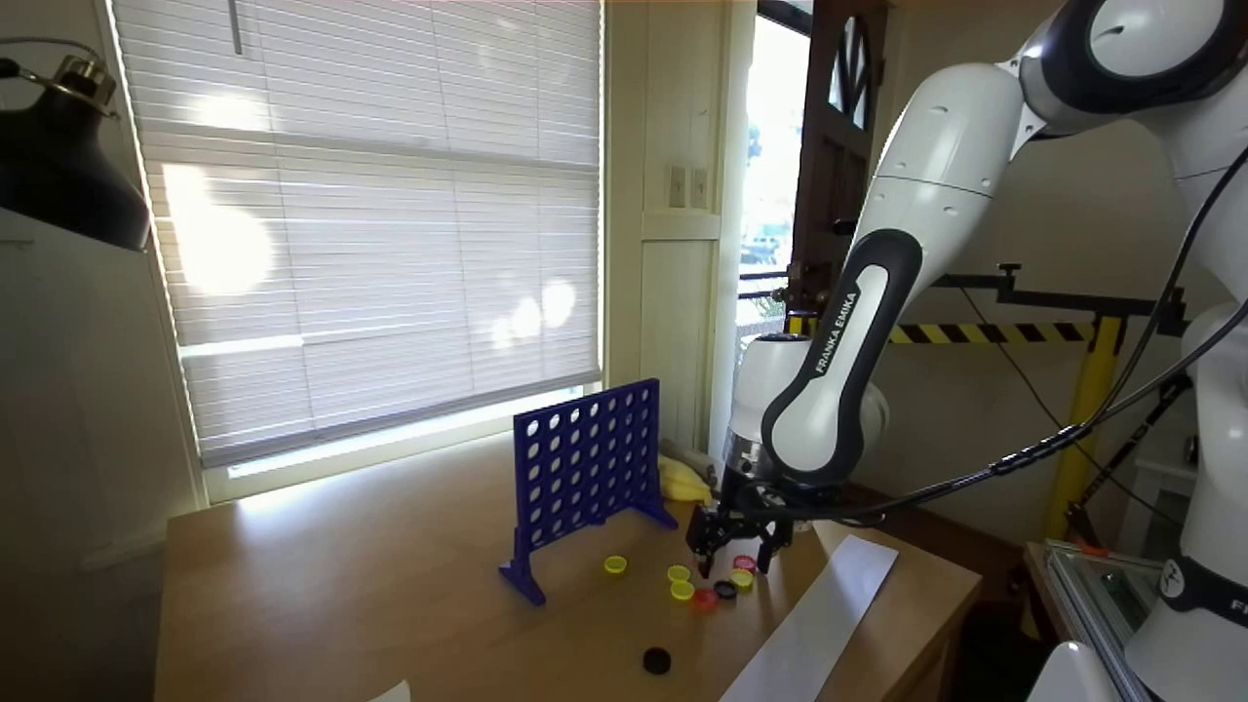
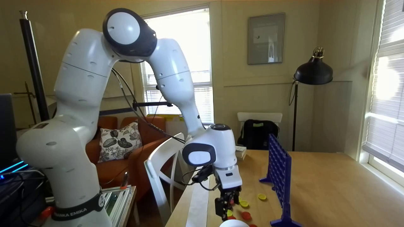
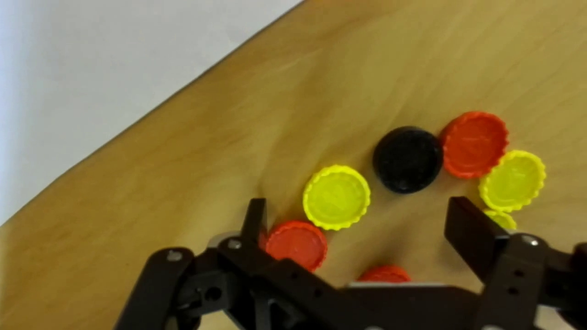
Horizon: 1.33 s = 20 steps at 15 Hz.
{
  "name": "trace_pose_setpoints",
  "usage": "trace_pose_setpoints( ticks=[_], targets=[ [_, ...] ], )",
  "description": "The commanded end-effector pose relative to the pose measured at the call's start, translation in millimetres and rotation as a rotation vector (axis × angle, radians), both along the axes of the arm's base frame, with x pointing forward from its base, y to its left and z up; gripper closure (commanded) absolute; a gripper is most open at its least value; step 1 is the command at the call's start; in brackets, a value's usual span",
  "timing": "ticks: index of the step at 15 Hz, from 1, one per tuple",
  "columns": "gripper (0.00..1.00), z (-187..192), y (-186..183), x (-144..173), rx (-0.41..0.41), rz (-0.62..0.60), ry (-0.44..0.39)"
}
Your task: Place the yellow chip on the right on top of the two yellow chips.
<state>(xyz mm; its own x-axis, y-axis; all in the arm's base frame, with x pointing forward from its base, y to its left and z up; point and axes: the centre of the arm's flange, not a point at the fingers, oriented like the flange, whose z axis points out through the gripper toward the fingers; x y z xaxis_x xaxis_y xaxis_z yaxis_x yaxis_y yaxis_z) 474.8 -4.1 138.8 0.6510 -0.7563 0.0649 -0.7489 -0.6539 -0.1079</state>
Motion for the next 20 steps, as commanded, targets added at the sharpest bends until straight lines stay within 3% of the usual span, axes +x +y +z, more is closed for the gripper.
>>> trace_pose_setpoints(
  ticks=[1, 2, 3, 5, 13, 20],
  targets=[
    [0.0, -6.3, 6.8, 5.8, 0.001, -0.041, 0.018],
    [0.03, -7.6, 7.2, 5.5, -0.002, -0.044, 0.02],
    [0.26, -8.0, 7.2, 5.9, -0.005, -0.047, 0.02],
    [0.31, -8.1, 6.3, 5.6, -0.01, -0.054, 0.021],
    [0.86, -4.2, 10.6, 11.3, -0.015, -0.054, 0.01],
    [0.86, 14.4, 21.0, 10.5, -0.025, -0.009, -0.017]
  ],
)
